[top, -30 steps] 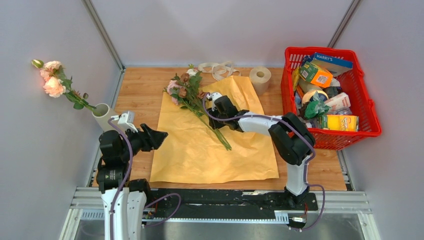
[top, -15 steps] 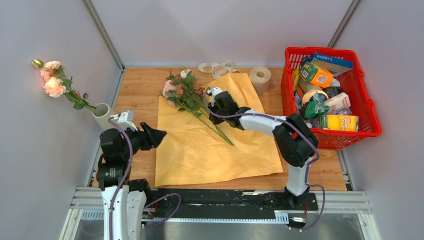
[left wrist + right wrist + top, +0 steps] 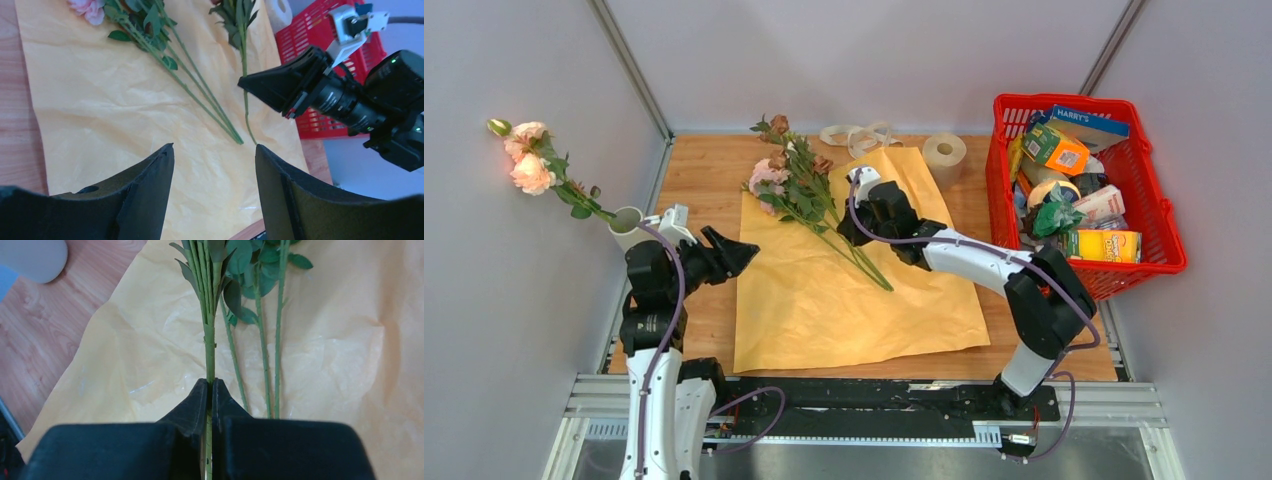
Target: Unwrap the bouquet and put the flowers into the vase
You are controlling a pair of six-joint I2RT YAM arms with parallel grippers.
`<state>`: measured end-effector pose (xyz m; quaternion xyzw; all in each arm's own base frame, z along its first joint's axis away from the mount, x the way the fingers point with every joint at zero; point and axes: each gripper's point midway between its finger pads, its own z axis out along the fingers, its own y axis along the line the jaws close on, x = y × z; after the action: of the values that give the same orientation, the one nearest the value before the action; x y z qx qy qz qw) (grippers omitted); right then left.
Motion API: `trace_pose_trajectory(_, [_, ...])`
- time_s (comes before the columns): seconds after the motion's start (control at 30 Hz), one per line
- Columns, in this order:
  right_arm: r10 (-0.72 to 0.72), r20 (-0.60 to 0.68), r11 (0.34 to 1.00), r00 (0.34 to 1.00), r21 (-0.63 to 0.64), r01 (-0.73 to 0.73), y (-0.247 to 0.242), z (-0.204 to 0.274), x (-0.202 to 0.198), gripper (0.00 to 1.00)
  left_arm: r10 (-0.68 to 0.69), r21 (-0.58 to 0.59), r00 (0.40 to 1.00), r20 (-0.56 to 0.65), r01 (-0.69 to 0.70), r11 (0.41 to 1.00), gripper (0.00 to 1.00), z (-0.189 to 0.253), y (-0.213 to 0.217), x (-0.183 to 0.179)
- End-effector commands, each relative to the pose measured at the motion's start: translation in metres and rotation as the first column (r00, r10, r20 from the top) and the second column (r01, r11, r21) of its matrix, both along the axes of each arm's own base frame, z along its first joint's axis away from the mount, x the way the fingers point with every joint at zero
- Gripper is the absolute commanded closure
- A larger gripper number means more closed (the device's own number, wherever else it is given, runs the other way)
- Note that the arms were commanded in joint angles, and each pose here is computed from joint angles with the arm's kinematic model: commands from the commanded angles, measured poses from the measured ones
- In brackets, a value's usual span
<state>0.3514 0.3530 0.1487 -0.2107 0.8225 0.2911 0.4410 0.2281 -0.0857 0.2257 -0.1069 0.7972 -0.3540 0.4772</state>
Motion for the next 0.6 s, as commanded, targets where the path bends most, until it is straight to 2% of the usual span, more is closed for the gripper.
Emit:
trace_pose_trajectory(0.0, [0.058,0.072,0.982,0.996,0.175,-0.069,0.015,0.056,-0.014,1.0,-0.037,-0.066,0.991,0.126,0.045,0.997,0.32,0.03,-0.009,0.014])
trace_pose_trajectory(0.17, [0.217,0.118,0.913,0.969,0.326,-0.244,0.031,0.096,-0.055,1.0,-0.071,-0.11,0.987,0.146,0.087,0.99,0.32,0.031,-0.02,0.028])
trace_pose_trajectory(0.27, [0.284,0.15,0.85,0.947,0.418,-0.321,0.036,0.118,-0.084,1.0,-0.094,-0.135,0.973,0.209,0.124,0.983,0.32,0.04,-0.033,0.033])
trace_pose_trajectory(0.37, [0.325,0.154,0.82,0.933,0.445,-0.359,0.045,0.129,-0.105,1.0,-0.13,-0.155,0.951,0.28,0.179,0.972,0.32,0.05,-0.045,0.035])
trace_pose_trajectory(0.4, [0.34,0.155,0.811,0.928,0.451,-0.373,0.048,0.131,-0.112,1.0,-0.185,-0.158,0.939,0.289,0.238,0.958,0.32,0.052,-0.06,0.029])
trace_pose_trajectory(0.57, [0.395,0.154,0.771,0.906,0.481,-0.418,0.059,0.14,-0.138,1.0,-0.279,-0.131,0.881,0.383,0.351,0.927,0.32,0.072,-0.087,0.013])
